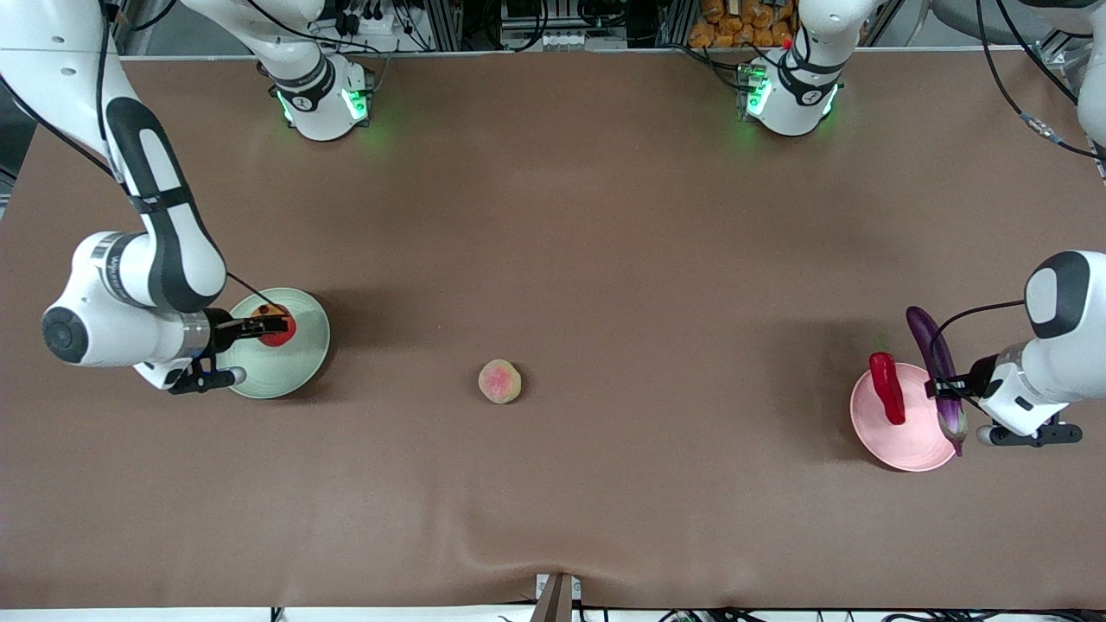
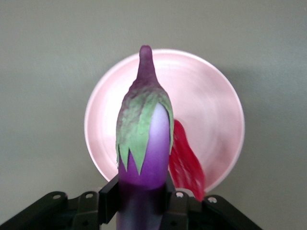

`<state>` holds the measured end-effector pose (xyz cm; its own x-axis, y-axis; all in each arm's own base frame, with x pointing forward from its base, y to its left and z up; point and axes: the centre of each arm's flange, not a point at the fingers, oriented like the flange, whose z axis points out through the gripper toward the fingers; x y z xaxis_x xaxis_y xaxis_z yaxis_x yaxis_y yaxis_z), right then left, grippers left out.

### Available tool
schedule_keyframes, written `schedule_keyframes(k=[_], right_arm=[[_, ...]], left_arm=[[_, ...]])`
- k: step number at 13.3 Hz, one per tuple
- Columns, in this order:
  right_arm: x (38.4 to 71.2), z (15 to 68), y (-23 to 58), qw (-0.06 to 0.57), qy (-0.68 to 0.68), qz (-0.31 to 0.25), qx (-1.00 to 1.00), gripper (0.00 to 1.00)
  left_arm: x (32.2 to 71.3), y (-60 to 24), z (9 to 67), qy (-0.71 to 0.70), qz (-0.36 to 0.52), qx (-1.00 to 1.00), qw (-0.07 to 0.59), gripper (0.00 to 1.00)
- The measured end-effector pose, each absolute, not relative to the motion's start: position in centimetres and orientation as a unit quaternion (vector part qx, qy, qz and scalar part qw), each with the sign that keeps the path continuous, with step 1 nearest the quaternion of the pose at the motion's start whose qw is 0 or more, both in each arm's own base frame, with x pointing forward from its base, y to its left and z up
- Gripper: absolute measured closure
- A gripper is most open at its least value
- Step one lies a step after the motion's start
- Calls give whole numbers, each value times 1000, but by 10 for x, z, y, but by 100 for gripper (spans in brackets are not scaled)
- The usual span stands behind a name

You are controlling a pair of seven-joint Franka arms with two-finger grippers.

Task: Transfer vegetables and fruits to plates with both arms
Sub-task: 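Carry the apple to the green plate while the left gripper carries the eggplant, then release the apple on the green plate while the left gripper lowers the eggplant, then reach the right gripper to the peach while the left gripper releases the eggplant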

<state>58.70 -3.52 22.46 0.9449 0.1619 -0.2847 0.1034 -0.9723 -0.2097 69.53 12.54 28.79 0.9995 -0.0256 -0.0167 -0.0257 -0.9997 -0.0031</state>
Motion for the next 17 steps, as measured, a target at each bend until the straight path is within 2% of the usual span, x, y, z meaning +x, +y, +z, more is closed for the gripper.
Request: schedule_keyframes(k=[4, 6, 7, 8, 10, 13, 17], right_arm=[[577, 218, -33, 95, -77, 145, -982, 28], [577, 219, -32, 96, -79, 148, -981, 13], [579, 224, -30, 99, -83, 152, -980, 2], [583, 234, -25, 105, -87, 159, -978, 0], [602, 274, -3, 129, -84, 162, -975, 0], [627, 339, 63, 150, -34, 146, -977, 0], [638, 368, 165, 198, 56, 150, -967, 0]], left_arm=[[714, 151, 270, 73, -39, -997, -4, 65], [723, 150, 260, 86, -62, -994, -5, 65], [727, 145, 257, 91, -69, -993, -1, 65], [731, 139, 255, 96, -76, -992, 5, 65], [736, 129, 249, 102, -83, -991, 13, 65], [734, 128, 225, 83, -72, -994, -11, 65], [731, 133, 213, 43, -66, -995, -60, 65]])
